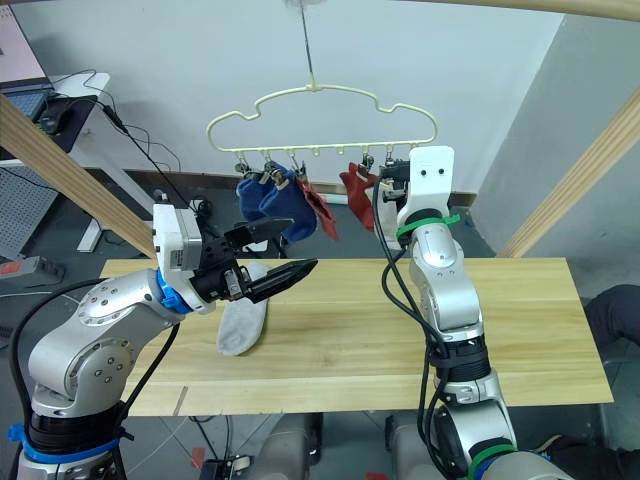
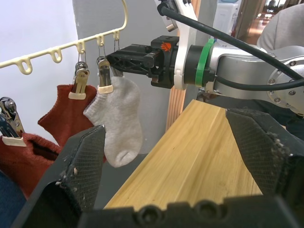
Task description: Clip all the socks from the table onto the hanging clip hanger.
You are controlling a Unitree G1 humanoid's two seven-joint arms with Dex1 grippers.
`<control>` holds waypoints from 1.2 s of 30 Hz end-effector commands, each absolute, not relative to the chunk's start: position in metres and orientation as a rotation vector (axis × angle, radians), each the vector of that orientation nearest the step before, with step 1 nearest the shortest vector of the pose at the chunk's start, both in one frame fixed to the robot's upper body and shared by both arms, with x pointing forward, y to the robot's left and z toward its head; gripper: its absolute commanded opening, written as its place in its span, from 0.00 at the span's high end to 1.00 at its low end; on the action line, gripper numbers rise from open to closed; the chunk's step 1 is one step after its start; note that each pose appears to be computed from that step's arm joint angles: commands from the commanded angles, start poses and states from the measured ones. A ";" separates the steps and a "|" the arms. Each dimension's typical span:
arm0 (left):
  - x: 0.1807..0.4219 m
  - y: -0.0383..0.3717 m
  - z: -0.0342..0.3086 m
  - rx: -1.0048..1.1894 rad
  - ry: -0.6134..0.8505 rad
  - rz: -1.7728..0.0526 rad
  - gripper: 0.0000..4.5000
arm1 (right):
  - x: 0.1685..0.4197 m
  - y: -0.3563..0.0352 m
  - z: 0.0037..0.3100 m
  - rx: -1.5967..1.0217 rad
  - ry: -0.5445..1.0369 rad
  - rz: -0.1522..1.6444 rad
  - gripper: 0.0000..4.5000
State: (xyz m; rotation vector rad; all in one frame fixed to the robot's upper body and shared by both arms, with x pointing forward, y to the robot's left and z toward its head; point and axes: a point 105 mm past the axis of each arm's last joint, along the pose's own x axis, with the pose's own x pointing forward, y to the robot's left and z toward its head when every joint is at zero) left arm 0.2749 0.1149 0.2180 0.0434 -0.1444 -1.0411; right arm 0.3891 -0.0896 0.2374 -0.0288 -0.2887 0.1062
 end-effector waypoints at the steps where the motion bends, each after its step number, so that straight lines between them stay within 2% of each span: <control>1: 0.271 0.113 0.222 0.061 -0.176 -1.053 0.00 | 0.386 -0.089 0.253 -0.017 -0.349 0.104 0.64; 4: 0.271 0.113 0.223 0.061 -0.176 -1.053 0.00 | 0.387 -0.090 0.254 -0.013 -0.350 0.102 0.64; 11: 0.271 0.113 0.222 0.059 -0.175 -1.051 0.00 | 0.387 -0.092 0.255 -0.007 -0.352 0.094 1.00; 19: 0.271 0.113 0.219 0.057 -0.165 -1.048 0.00 | 0.386 -0.095 0.254 -0.024 -0.342 0.104 1.00; 23: 0.277 0.121 0.204 0.092 -0.098 -1.006 0.00 | 0.386 -0.101 0.256 -0.092 -0.315 0.187 1.00; 26: 0.287 0.138 0.173 0.171 0.015 -0.904 0.00 | 0.388 -0.116 0.257 -0.159 -0.248 0.252 1.00; 30: 0.304 0.165 0.137 0.234 0.134 -0.737 0.00 | 0.385 -0.115 0.259 -0.239 -0.177 0.386 1.00; 36: 0.334 0.190 0.107 0.300 0.220 -0.507 0.00 | 0.377 -0.112 0.264 -0.183 -0.100 0.520 1.00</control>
